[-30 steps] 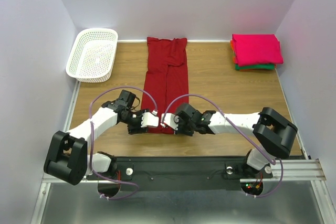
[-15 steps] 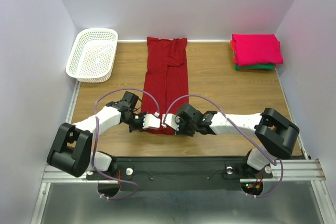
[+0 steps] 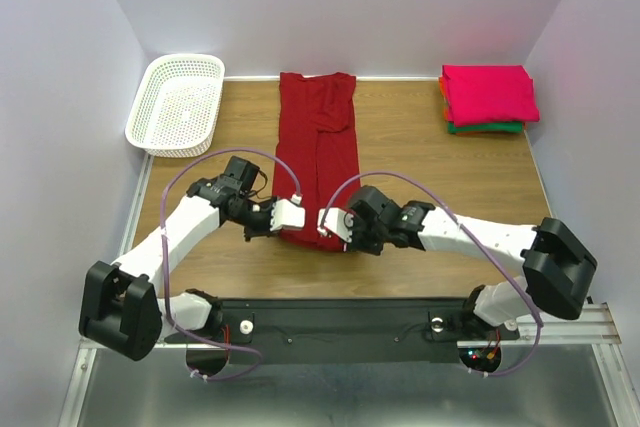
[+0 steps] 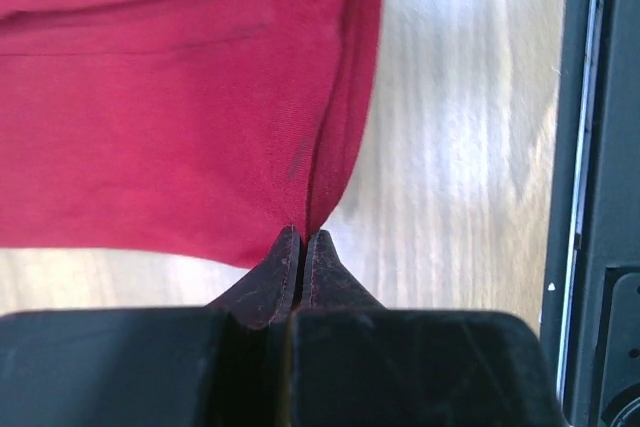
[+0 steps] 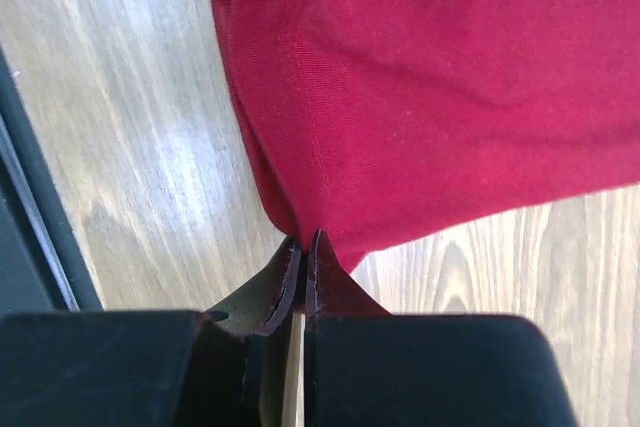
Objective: Fold and stack the t-shirts
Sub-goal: Fold the tshirt
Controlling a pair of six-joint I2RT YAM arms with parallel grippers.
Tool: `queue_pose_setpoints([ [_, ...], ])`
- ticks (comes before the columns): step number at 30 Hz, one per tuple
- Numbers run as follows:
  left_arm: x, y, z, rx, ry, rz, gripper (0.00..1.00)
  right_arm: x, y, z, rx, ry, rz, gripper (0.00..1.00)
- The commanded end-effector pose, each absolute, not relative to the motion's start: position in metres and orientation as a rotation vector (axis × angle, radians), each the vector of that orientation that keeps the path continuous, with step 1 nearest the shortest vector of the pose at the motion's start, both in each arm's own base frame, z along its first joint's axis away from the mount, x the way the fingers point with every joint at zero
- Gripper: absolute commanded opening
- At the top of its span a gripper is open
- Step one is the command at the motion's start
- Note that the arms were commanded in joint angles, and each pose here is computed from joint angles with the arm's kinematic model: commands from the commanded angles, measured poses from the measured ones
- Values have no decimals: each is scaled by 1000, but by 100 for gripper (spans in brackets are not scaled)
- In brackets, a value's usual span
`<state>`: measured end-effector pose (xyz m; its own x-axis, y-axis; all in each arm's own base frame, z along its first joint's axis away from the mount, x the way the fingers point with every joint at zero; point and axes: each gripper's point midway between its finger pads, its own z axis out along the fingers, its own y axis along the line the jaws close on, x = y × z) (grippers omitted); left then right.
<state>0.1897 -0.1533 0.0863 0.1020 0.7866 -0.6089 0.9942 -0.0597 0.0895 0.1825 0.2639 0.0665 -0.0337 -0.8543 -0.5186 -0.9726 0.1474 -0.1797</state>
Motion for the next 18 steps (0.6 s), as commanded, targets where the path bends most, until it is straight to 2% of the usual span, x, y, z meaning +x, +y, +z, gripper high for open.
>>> queue_pose_setpoints([
  [1,212,-162,110,1812,1748,-560,0,232,255,88,-1680,1912,201,1],
  [7,284,-164,128,1723,1741,-440,0,317,256,124,-1633,1822,102,1],
  [14,377,-159,140,1660,1759,-371,0,399,260,111,-1655,1795,83,0],
  [18,420,-154,125,1658,1790,-343,0,443,250,97,-1643,1808,43,1],
])
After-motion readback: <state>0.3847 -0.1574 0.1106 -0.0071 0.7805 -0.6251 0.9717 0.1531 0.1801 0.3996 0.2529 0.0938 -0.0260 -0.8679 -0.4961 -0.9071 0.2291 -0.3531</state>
